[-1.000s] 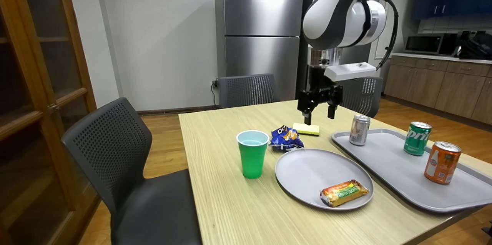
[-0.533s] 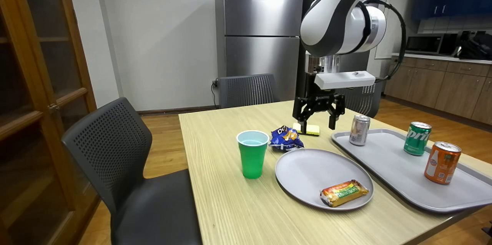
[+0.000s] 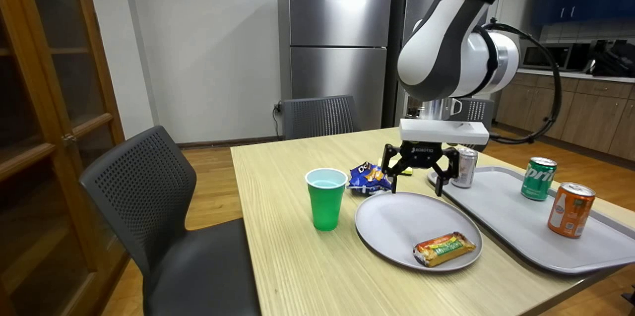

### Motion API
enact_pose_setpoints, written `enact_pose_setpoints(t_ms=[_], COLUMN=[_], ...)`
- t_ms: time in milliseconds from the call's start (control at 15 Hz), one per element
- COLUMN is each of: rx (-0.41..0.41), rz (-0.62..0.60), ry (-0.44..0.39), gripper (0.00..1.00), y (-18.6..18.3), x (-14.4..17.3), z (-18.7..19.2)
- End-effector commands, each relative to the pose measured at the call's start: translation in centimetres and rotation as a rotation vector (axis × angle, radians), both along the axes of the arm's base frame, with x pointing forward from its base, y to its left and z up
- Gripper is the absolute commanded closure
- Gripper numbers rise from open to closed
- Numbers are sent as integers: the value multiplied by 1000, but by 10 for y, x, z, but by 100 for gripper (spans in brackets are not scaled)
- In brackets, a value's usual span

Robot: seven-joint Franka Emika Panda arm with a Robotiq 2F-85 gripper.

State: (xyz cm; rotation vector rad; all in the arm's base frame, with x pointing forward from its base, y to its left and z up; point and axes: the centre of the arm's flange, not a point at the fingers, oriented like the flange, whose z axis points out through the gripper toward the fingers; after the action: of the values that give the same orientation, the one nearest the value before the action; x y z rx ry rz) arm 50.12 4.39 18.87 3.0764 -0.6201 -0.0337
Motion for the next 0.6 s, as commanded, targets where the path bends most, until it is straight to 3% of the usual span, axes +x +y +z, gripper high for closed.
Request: enact_pose_setpoints(t_ms=[0, 533], rx=[12, 20], rz=[-122, -103], ry=[-4, 24], gripper=[0, 0], y=[6, 5], x=[-28, -24], z=[3, -12])
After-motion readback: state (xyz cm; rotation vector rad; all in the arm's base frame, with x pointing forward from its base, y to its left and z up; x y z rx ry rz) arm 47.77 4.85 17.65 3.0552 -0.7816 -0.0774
